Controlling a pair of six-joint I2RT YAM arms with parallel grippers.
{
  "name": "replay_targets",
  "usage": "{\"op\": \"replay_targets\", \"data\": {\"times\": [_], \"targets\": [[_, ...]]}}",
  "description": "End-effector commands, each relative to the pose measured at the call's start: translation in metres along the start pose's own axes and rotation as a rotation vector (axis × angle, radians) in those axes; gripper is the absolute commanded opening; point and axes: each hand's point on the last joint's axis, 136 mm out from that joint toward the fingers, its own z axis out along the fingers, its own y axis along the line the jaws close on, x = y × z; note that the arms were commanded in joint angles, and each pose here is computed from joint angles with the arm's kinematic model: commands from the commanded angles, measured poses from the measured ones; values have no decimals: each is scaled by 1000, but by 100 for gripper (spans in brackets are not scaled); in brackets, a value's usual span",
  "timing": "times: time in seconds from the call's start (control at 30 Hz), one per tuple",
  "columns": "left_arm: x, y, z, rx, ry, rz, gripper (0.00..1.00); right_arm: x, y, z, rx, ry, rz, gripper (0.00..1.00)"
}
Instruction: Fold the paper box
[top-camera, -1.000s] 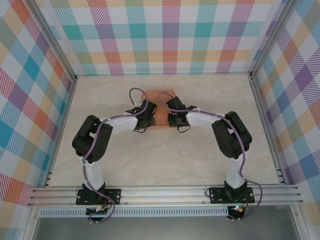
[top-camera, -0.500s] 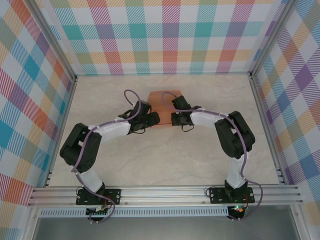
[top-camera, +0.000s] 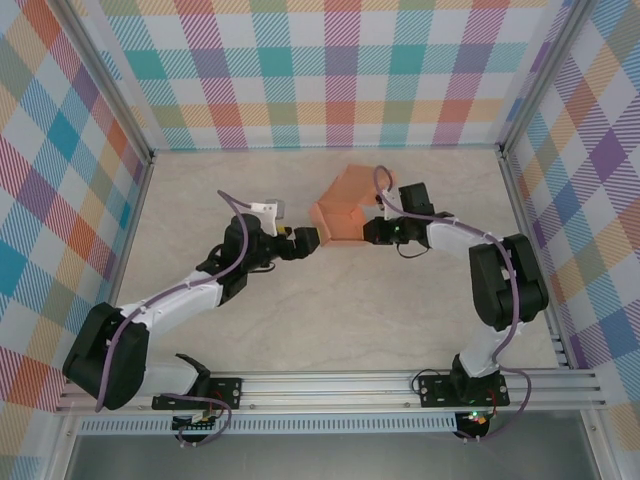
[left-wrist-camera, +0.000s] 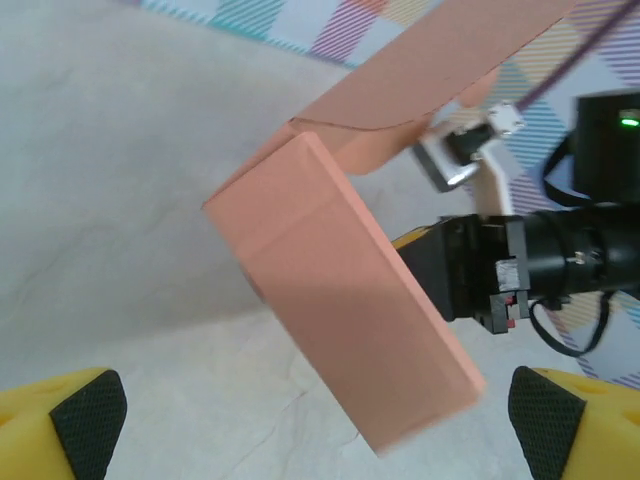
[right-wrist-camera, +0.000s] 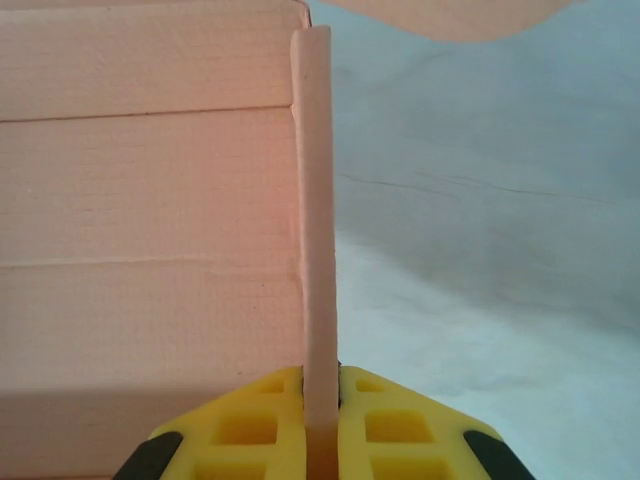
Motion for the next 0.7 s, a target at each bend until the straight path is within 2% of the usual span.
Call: {"op": "replay_targets", "data": {"times": [0.0, 0.1, 0.2, 0.33, 0.43, 0.67], "targets": [[-32, -7, -2, 55, -129, 125, 100, -4, 40, -6, -237, 49, -50, 6], [-31, -19, 0, 103, -88, 198, 100, 3, 34, 9, -273, 62, 23, 6], [-10, -4, 6, 53, 17, 215, 100, 16, 26, 27, -260, 81, 103, 8], [10, 5, 2, 48, 24, 204, 100, 40, 15, 48, -192, 141, 138, 10], [26, 12, 8, 47, 77, 219, 100, 54, 3, 59, -148, 185, 171, 12], [51, 19, 17, 73, 160, 325, 100, 68, -13, 72, -110, 247, 220, 14]]}}
